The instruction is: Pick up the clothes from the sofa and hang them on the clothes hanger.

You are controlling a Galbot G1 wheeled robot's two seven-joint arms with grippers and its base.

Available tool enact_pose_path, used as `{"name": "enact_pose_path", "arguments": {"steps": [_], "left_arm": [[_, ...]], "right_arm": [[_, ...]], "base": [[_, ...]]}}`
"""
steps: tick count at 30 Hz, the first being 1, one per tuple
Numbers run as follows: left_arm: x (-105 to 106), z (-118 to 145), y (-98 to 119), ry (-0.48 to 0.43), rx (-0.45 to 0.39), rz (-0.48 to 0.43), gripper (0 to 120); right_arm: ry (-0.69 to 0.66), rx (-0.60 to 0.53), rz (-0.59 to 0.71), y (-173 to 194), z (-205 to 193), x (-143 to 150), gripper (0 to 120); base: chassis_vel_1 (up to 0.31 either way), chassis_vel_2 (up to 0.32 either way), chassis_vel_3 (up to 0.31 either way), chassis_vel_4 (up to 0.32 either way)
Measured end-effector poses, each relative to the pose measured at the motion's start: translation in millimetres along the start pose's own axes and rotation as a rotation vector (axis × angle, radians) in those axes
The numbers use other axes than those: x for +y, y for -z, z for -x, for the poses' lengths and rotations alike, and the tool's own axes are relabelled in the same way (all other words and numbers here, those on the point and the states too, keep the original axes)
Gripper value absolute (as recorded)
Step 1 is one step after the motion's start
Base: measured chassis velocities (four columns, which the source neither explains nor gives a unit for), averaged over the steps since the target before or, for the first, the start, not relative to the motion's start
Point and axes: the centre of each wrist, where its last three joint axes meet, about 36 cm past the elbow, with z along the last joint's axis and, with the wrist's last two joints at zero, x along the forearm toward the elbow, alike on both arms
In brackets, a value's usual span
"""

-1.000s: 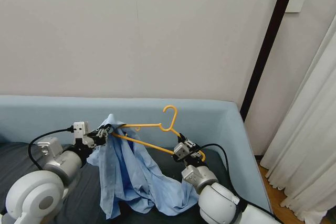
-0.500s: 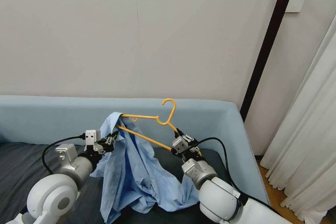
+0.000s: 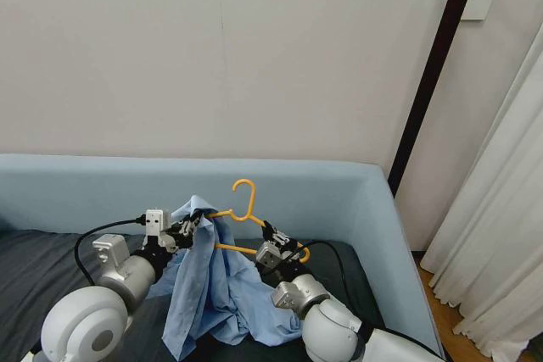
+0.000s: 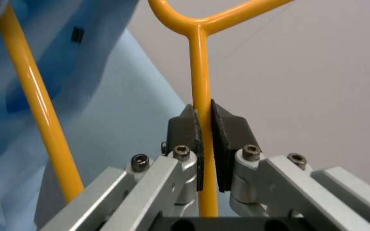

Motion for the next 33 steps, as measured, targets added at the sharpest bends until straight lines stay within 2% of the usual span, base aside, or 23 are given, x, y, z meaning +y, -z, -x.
{"name": "enact_pose_path", "arguments": {"steps": [6, 13, 17, 25, 29, 32, 33], "left_arm": [[-6, 0, -6, -0.018, 0.015, 0.003, 0], [-4, -1, 9, -0.034, -0.024, 0.014, 0], [-3, -1, 6, -0.029, -0.014, 0.02, 0], [3, 3, -6, 0.0, 0.015, 0.038, 0], [6, 2, -5, -0.003, -0.02, 0.048, 0], [10, 0, -5, -0.018, -0.1, 0.082, 12], [10, 0, -5, -0.018, -0.1, 0.082, 12]], "right_arm": [[-0.028, -0.034, 0.021, 8, 6, -7, 4], [-0.02, -0.028, -0.005, -3, 5, 1, 4], [-0.017, -0.031, 0.006, -2, 3, 4, 4], [-0.059, -0.07, 0.097, 9, 6, -20, 4], [-0.089, -0.084, 0.114, 11, 8, -33, 4], [-0.114, -0.097, 0.117, 13, 8, -45, 4], [-0.114, -0.097, 0.117, 13, 8, -45, 4]], "base": [[0.0, 0.0, 0.0, 0.0], [0.0, 0.0, 0.0, 0.0], [0.0, 0.0, 0.0, 0.0], [0.0, 0.0, 0.0, 0.0], [0.0, 0.0, 0.0, 0.0], [0.0, 0.0, 0.0, 0.0], [0.0, 0.0, 0.0, 0.0]]}}
